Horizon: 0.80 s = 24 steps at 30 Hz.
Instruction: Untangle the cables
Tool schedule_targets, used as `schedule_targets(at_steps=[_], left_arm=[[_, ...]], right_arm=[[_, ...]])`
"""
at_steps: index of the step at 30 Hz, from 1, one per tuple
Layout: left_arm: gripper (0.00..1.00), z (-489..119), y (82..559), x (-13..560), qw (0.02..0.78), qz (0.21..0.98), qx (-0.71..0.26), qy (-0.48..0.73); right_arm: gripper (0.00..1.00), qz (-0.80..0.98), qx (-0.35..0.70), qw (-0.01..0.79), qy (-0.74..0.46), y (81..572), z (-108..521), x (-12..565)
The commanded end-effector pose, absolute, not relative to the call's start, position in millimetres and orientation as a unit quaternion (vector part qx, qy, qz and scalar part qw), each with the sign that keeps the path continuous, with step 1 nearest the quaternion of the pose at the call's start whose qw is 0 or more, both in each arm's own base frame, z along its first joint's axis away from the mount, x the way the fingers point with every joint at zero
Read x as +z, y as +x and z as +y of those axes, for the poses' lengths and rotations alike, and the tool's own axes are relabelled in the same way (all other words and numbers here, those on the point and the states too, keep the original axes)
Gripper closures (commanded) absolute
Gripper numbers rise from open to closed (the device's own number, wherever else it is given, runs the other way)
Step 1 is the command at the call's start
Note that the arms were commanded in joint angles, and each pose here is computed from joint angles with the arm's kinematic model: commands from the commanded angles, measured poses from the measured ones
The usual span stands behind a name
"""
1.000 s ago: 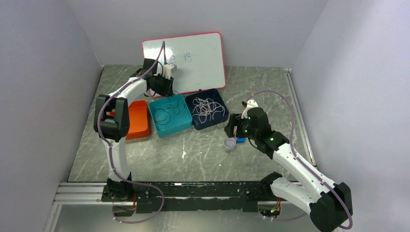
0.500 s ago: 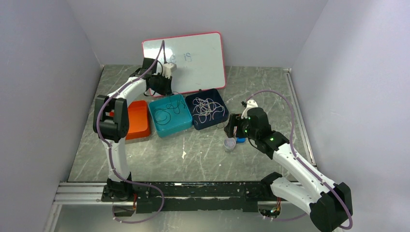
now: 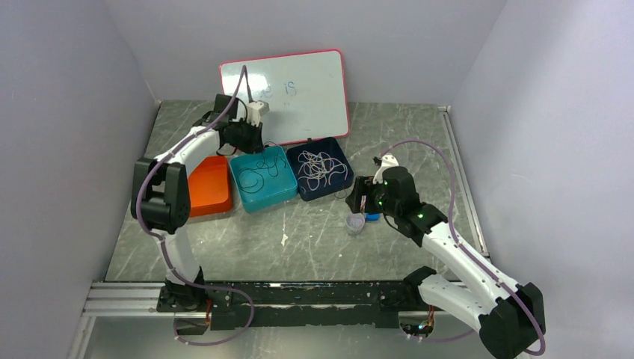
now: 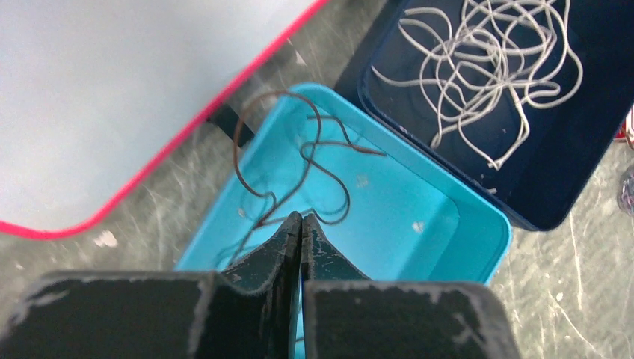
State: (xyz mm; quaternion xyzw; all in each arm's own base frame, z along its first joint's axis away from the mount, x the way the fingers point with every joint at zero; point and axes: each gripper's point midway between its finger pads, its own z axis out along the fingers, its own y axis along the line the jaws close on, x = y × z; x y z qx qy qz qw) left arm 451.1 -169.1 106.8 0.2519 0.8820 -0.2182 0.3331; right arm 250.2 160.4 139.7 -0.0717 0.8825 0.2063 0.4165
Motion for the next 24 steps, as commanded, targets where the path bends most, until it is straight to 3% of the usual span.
schedule_targets(at_steps=[1,5,14,24], left_arm=[[0.93,-174,428,103,0.325,0.883,-0.239,0.241],[0.92,-177,418,95,0.318,0.888,-0.237,0.231],[0.75,-173,434,97,0.364,0.896,-0.207,0.147],[0.66,-173,444,71,0.375,0.916,-0.115,0.088]], right_arm=[[0.27,0.879,0.216,0.419,-0.072,249,162,139],[0.27,0.878,0.219,0.419,-0.071,249,163,139],[0.27,0.878,0.22,0.419,-0.069,247,162,139],[0.27,0.878,0.216,0.42,-0.073,248,162,140]])
